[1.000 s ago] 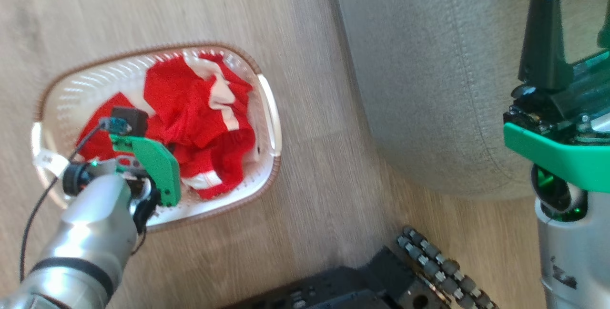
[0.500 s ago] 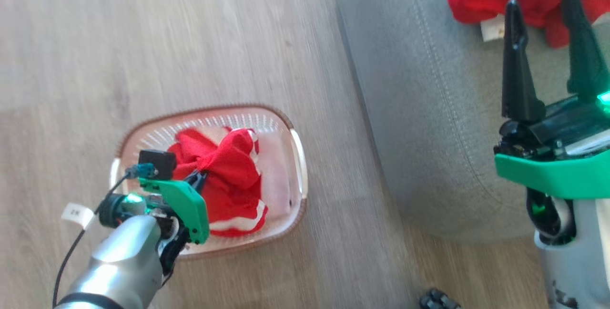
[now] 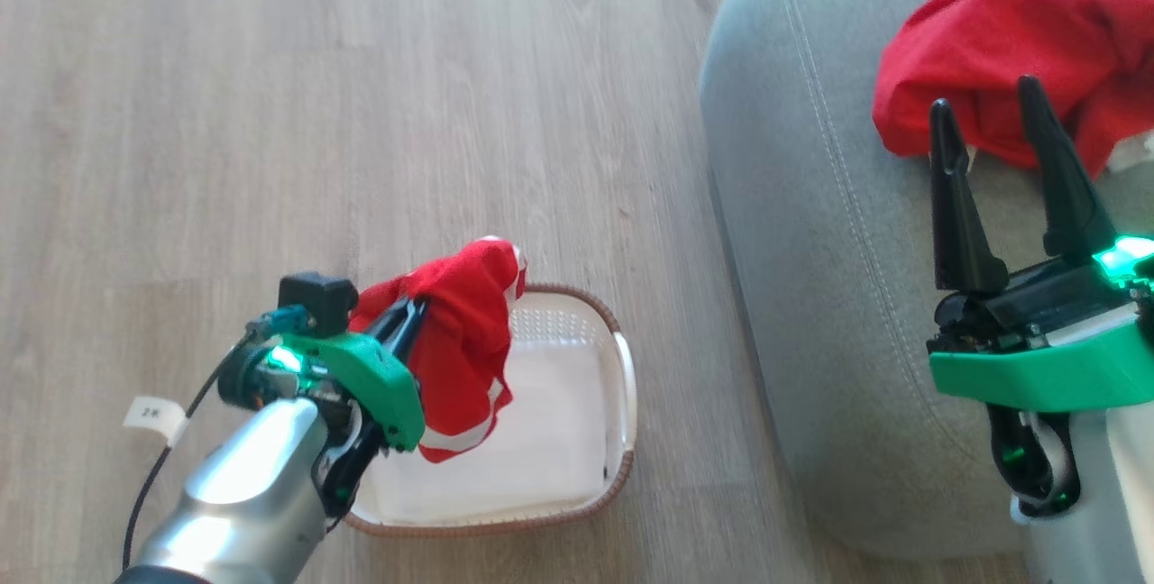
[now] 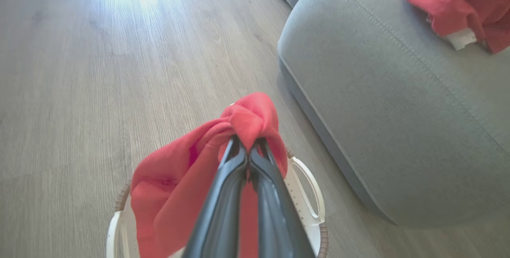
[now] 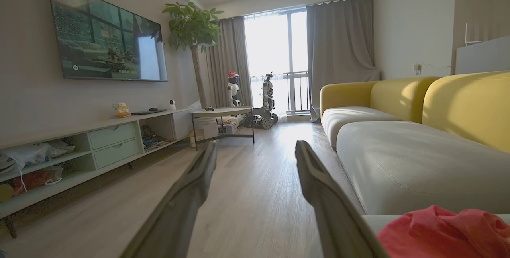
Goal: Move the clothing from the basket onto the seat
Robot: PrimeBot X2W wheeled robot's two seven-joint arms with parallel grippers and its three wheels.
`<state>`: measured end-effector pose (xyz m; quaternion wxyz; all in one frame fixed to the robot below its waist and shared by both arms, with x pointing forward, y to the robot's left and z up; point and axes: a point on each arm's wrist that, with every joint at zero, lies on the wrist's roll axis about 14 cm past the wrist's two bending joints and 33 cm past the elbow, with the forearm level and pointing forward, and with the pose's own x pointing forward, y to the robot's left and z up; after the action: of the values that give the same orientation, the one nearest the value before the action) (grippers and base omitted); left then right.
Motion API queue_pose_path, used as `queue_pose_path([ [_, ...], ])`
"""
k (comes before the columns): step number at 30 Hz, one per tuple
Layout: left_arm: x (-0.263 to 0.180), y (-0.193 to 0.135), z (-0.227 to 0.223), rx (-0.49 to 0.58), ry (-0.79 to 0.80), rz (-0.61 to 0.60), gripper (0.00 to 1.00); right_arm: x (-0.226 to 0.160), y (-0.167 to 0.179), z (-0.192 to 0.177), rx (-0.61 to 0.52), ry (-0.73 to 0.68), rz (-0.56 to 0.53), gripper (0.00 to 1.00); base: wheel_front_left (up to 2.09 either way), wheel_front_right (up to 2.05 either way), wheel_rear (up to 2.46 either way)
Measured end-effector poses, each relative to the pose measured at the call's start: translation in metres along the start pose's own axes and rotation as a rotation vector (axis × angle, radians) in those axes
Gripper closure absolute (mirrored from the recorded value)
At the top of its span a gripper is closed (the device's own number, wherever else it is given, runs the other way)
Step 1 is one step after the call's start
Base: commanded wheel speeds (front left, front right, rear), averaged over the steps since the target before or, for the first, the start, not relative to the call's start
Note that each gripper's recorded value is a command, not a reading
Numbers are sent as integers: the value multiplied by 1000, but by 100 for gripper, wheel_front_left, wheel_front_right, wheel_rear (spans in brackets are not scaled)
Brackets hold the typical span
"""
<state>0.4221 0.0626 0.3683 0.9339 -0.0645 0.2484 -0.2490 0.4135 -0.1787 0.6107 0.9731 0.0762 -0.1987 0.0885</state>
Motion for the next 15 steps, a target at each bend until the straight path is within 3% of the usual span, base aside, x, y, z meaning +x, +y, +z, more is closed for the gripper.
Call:
queue_pose_path([
  [15, -49, -27, 105, 99, -360, -23, 100, -15, 19, 8, 59, 3, 32, 0, 0, 0, 0],
])
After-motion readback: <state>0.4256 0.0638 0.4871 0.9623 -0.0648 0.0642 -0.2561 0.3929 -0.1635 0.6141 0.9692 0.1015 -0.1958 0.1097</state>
